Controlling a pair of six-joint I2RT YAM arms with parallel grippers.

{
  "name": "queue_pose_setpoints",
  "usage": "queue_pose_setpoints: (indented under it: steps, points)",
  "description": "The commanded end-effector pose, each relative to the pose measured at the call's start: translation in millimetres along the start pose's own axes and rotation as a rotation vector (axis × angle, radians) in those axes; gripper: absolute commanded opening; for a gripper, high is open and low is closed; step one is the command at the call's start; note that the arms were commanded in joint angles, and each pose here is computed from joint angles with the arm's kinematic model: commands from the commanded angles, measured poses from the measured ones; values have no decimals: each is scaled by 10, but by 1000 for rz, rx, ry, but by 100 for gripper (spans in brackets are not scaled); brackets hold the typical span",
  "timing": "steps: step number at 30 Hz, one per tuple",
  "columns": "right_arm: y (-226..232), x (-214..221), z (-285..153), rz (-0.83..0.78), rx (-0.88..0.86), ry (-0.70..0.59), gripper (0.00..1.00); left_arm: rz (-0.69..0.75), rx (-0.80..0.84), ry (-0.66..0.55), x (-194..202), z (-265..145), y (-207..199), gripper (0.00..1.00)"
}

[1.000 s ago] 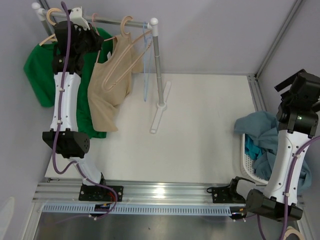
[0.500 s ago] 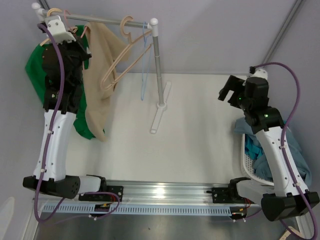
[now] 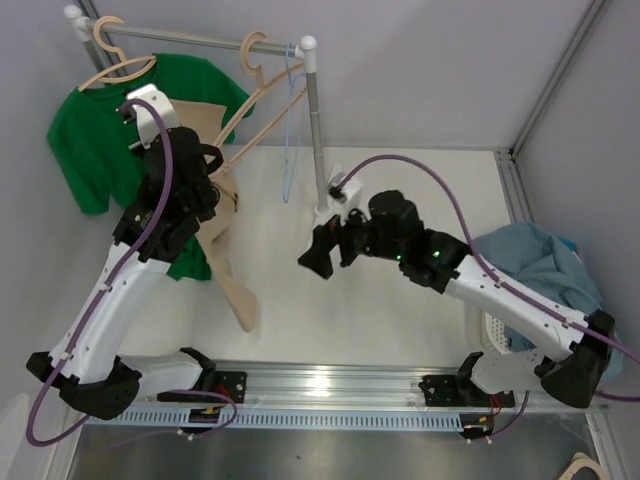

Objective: Remove the t-shirt from the hanger

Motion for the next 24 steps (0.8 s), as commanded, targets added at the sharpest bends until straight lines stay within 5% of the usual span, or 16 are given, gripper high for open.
queue_pose_setpoints:
  steps: [1,9,19,21,22,23,24]
  points:
    - [646,104,199,-148,-263,0,99,-38,-179,-17,-241,-186,382,1]
    - [1250,386,851,-190,-427,-74,100,-40,-82,-50,-495,-434,252,1]
    - [1720,390,1433,-216,-597,-218,97,-62,37,-31,-333,-553,142,1]
    - [1774,418,1452,-211,-615,-232,66,-67,67,-21,-309,-567,139,1]
    - [1801,420,1467,-200,-612,-248,11,-82,75,-17,-311,-573,139,1]
    - [1797,435,1475,-191,-606,-245,0,-72,75,-15,-303,-572,147,1]
    - [1793,471,1469,-187,-608,-231,0,-72,71,-17,-312,-563,159,1]
Point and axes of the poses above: each gripper's point midway between its finger pads, its own z axis out along the fingers, its own y axis along the line the jaws close on, x = y × z, the point moved 5 cm from there along -z, back along the fingers, and after that the axes turned 7 degrees about z, right-handed, at the moved point
